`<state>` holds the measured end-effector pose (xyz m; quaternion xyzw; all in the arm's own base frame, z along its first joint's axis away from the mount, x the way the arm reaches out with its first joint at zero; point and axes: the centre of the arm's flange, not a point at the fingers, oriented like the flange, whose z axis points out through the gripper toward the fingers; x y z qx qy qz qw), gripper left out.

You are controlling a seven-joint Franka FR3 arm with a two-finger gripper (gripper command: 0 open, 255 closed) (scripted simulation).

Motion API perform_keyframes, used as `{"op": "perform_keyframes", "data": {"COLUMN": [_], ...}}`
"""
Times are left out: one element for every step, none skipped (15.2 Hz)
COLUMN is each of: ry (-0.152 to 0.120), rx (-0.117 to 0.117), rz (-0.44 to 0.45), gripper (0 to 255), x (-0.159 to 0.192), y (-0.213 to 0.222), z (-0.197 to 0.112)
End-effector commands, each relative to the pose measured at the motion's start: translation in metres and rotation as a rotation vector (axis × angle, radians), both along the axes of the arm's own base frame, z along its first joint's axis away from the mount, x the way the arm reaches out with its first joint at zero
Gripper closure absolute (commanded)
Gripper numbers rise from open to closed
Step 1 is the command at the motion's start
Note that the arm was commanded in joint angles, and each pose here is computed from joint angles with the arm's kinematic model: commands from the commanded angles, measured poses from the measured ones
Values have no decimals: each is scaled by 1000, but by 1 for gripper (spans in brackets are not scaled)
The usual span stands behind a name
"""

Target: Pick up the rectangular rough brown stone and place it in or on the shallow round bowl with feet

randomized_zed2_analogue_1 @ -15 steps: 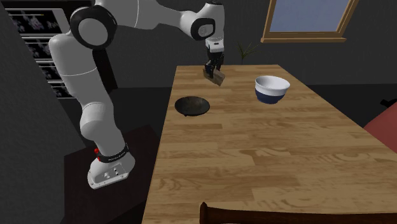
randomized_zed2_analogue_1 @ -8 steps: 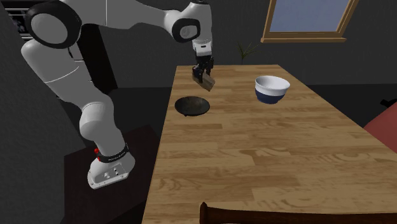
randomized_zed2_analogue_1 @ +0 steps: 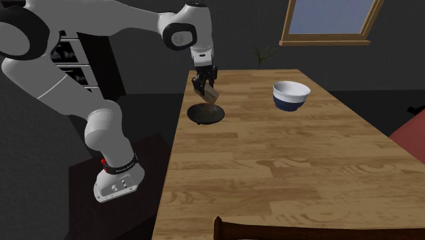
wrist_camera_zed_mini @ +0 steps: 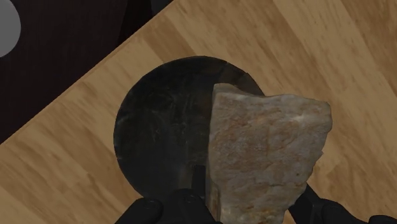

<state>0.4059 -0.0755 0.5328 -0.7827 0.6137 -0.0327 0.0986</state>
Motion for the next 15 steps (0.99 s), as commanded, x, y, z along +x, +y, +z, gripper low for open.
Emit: {"op": "perform_keyframes", "data": {"ry": [0,0,0,0,0,0,0,0,0,0,0,0,0,0,0], "rx": [0,0,0,0,0,0,0,0,0,0,0,0,0,0,0], "rz": [0,0,0,0,0,0,0,0,0,0,0,0,0,0,0], "gripper": [255,255,255,255,255,255,255,255,255,255,255,255,255,255,255], "x": [-4,-4,-4,-4,-4,-4,-4,-4,-4,-4,-4,-4,-4,-4,-4], "y": [0,0,0,0,0,0,0,0,0,0,0,0,0,0,0], "z": [-9,-14,-19,-25,-30,-35,-40,-46,-51,-56,-61,-69,-69,-69,-69]}}
